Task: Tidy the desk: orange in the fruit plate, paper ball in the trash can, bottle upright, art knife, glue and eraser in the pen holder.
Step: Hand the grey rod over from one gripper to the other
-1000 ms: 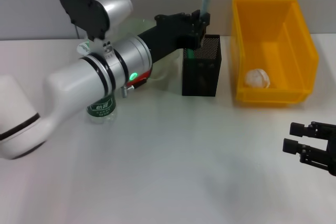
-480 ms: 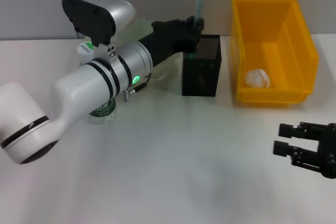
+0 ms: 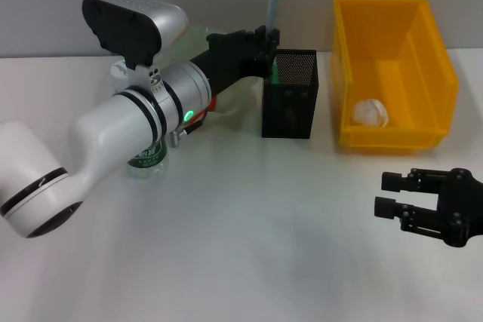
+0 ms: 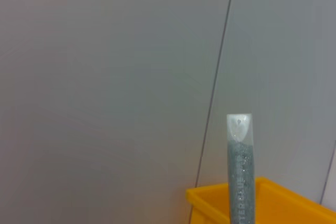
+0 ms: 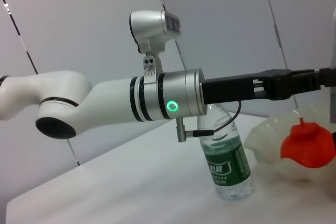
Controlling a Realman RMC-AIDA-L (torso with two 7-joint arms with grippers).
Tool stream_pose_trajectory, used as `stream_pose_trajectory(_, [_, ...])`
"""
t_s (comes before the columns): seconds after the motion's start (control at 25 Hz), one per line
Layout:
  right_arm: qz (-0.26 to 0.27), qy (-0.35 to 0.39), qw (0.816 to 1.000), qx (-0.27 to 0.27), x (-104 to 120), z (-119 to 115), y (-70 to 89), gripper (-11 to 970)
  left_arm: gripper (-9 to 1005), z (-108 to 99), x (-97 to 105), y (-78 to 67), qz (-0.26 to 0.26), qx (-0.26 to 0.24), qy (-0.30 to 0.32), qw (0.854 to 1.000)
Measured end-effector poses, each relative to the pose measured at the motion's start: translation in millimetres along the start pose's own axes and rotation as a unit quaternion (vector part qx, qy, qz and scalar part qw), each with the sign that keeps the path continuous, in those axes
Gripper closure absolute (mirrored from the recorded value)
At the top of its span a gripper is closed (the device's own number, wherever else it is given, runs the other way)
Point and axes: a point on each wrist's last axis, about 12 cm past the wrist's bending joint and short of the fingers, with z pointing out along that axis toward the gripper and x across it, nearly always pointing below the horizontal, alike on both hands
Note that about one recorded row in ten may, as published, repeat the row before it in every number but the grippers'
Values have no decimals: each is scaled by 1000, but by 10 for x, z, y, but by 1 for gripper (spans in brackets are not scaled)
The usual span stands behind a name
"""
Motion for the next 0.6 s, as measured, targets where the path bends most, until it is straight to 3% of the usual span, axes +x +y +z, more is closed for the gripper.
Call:
stream_pose_trajectory(0.24, [-1,3,1000,5,-1,8,-16,454,835,15,-12,-91,2,21,-5,1000])
stream_pose_trajectory(0.6, [-1,2,1000,2,-15,33,-22,455,831,10,-4,-104,3,25,-5,1000])
